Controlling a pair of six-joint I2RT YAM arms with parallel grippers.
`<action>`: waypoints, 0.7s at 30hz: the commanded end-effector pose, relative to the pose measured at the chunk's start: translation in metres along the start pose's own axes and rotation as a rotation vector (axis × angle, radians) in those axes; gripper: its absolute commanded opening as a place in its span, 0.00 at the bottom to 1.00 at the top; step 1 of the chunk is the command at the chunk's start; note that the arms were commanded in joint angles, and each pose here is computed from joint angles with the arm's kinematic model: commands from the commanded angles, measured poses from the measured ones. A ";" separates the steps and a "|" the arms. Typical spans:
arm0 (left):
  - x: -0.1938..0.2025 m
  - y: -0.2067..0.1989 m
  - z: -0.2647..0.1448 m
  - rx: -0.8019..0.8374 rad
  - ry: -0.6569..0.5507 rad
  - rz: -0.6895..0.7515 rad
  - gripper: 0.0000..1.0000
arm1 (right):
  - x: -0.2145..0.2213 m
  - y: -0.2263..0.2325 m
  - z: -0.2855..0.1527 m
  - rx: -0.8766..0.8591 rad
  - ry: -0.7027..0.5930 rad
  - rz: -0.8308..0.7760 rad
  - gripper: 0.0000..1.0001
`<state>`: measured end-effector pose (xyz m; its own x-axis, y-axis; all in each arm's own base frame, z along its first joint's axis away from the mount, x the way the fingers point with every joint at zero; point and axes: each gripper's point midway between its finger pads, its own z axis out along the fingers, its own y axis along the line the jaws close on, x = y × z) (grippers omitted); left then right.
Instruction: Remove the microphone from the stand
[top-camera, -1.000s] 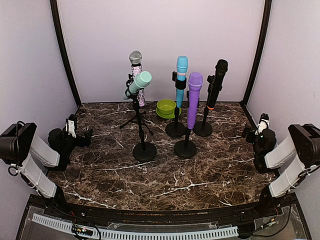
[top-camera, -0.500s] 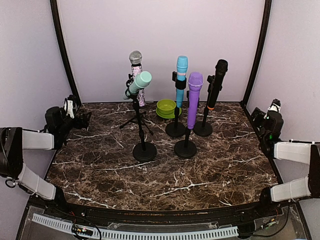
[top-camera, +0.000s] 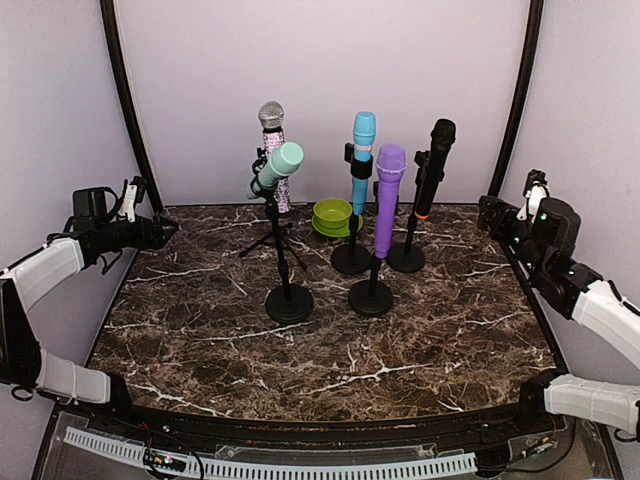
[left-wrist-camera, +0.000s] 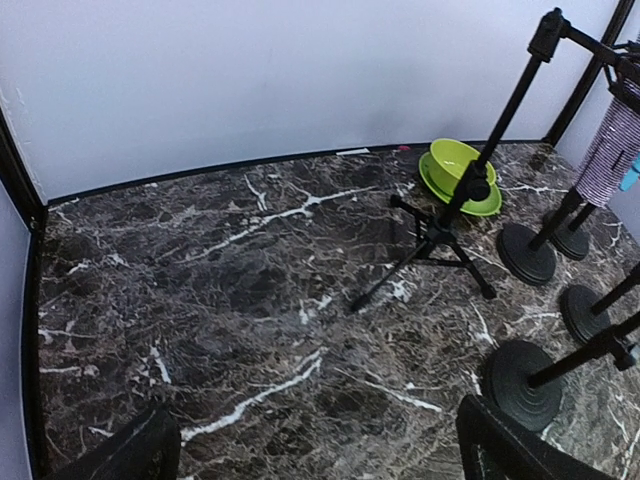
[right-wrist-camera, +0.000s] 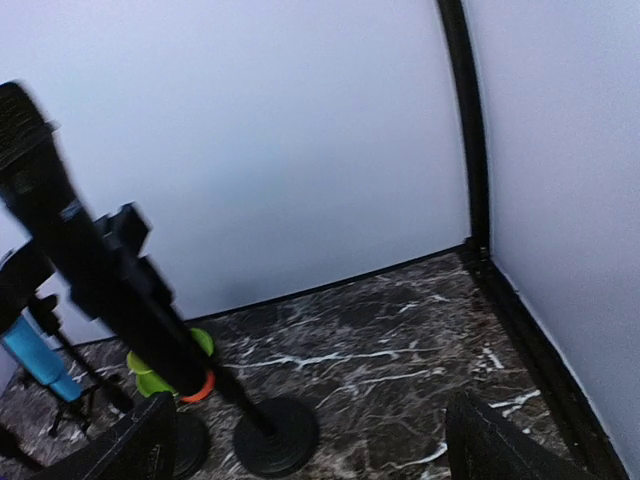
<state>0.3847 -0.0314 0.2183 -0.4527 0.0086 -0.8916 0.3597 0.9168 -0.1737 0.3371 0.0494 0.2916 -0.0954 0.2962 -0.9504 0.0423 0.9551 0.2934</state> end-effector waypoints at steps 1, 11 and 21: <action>0.003 -0.024 -0.023 0.077 0.042 -0.018 0.99 | 0.008 0.051 -0.033 -0.111 0.041 -0.101 0.91; -0.003 -0.035 -0.049 0.062 0.091 0.000 0.99 | 0.053 0.196 -0.108 -0.331 0.090 -0.348 0.86; 0.009 -0.065 -0.070 0.171 0.118 0.060 0.99 | 0.097 0.342 -0.129 -0.648 0.149 -0.385 0.84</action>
<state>0.3164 -0.0565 0.2446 -0.5245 0.0799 -0.8476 0.4678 0.8589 -0.2085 0.2140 0.3562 0.2934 -0.1595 -0.1542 -0.9751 -0.5243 0.8501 -0.0487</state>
